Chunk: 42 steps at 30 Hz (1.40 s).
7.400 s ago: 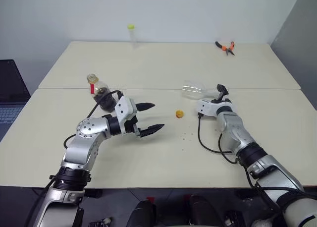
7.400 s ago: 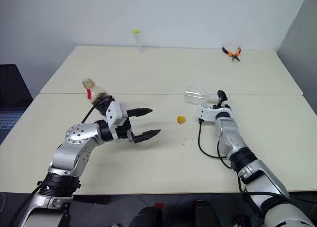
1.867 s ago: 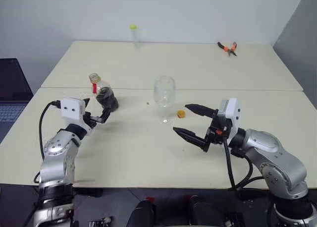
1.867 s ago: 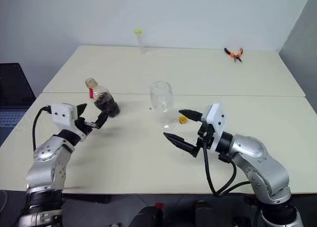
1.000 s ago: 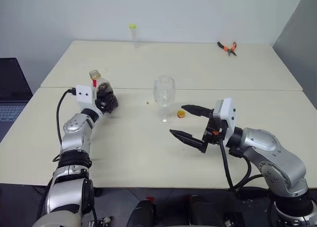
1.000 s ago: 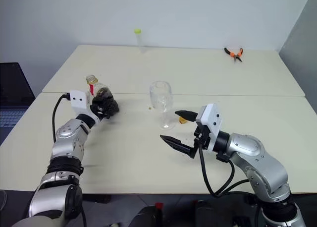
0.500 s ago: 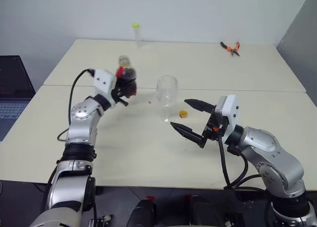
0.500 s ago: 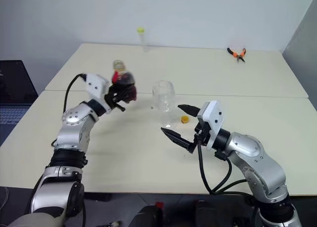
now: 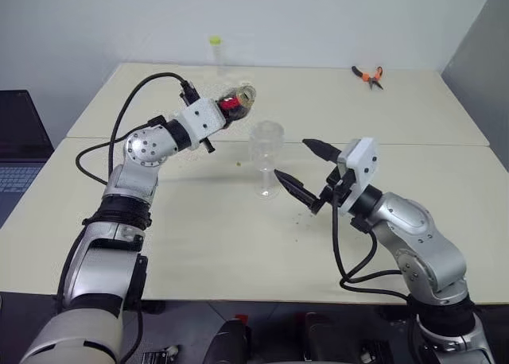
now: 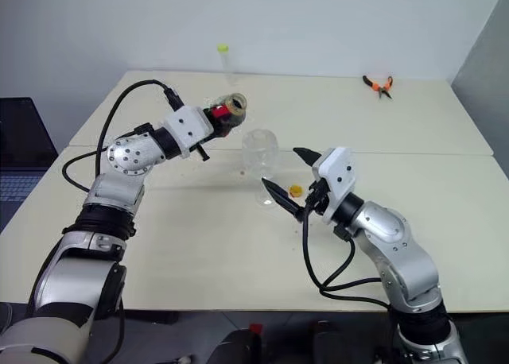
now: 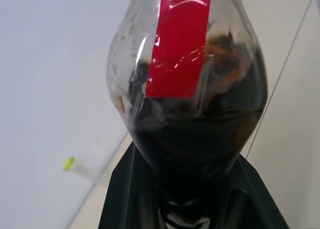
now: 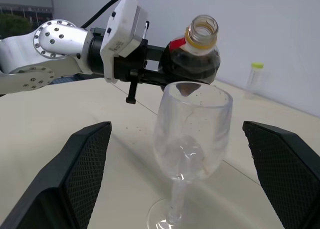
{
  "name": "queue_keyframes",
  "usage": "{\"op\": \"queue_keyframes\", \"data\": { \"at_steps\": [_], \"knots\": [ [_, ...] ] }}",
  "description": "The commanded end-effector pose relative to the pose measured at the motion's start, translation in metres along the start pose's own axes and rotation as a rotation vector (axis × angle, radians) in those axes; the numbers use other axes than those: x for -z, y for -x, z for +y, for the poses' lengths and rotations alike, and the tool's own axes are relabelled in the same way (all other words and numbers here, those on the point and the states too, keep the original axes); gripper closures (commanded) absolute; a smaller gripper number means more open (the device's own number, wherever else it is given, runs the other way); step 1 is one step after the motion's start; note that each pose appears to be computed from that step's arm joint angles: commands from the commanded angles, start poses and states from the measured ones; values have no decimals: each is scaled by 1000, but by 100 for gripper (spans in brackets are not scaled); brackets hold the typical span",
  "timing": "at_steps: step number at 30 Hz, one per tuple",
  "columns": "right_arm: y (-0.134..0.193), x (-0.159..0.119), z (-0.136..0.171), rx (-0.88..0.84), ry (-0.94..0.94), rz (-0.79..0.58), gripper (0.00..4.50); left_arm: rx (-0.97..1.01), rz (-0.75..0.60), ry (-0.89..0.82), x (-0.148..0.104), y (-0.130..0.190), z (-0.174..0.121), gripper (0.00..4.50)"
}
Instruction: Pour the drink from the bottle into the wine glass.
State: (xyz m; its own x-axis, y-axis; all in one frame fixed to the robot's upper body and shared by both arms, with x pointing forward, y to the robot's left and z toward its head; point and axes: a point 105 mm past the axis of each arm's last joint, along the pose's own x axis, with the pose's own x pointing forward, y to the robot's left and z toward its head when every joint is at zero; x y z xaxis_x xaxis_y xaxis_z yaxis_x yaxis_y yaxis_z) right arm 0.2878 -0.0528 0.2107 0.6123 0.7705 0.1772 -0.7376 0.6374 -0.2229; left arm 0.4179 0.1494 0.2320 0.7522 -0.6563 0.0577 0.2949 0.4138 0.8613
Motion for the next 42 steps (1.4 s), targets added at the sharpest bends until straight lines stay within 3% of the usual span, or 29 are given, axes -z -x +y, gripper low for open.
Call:
{"op": "queue_keyframes", "data": {
  "at_steps": [1,17,42],
  "knots": [
    [-5,-14,0,10,29,-61,0,-100,-75,-182,-21,2,29,375],
    [-19,-10,-1,18,1,-44,0,-93,-109,-488,-24,2,32,376],
    [-19,-8,6,-6,-3,-32,0,-103,-125,-613,-31,-3,37,376]
  ]
}}
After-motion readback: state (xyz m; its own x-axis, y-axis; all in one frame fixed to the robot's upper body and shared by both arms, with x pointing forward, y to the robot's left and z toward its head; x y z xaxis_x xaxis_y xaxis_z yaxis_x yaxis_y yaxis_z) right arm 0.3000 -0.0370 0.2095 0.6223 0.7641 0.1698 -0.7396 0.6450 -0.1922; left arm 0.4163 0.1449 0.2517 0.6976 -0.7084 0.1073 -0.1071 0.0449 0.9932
